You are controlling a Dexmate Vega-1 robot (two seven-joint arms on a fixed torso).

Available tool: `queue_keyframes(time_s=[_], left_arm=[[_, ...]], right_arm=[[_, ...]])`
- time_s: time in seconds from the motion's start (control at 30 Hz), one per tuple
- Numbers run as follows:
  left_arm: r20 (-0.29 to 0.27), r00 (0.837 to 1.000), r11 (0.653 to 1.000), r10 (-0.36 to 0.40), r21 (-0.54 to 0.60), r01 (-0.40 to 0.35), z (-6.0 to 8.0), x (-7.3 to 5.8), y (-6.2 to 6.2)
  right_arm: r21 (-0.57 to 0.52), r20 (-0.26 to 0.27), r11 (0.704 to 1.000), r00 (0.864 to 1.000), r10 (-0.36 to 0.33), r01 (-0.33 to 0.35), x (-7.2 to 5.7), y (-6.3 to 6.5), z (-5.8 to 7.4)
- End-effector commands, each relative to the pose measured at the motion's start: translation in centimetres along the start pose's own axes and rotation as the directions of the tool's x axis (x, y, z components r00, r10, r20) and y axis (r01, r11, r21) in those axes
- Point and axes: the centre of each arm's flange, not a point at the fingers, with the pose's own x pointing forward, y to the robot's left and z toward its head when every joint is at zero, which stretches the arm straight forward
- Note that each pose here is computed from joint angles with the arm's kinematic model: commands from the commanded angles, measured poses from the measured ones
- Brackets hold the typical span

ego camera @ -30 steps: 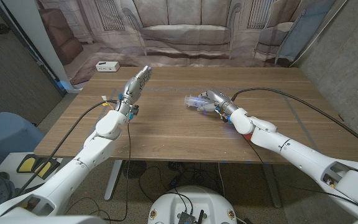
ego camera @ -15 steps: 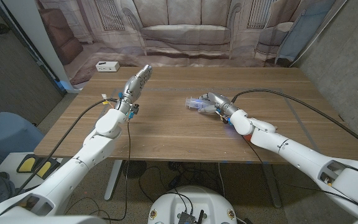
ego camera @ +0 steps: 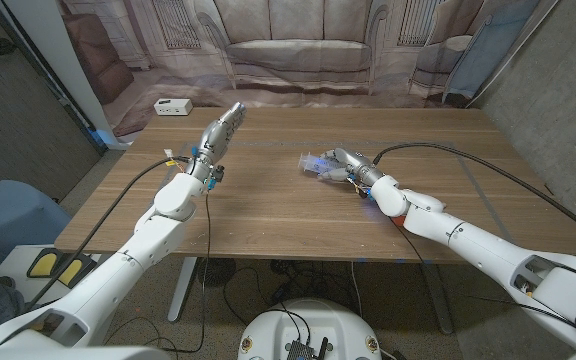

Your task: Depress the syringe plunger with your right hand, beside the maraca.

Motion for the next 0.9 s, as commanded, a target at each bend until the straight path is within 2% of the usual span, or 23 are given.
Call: queue_keyframes(time_s=[0.03,0.57,0.9], left_arm=[[0.001,1.0,1.0,0.003,-0.002,-0.003,-0.15,0.13,0.01],[0.0,1.0,1.0,-0.002,-0.001,0.002,-0.16,0.32,-0.01],[-0.001,1.0,1.0,0.001,0.001,-0.001,-0.15,0.31,0.01]], right_arm=[[-0.01,0.001,1.0,1.0,0.011,-0.011,0.09,-0.12,-0.27],[-0.02,-0.001,0.999,0.999,0.032,-0.032,0.14,-0.11,-0.63],[-0.108,-0.003,0.992,0.998,0.062,-0.062,0.2,0.07,-0.56]])
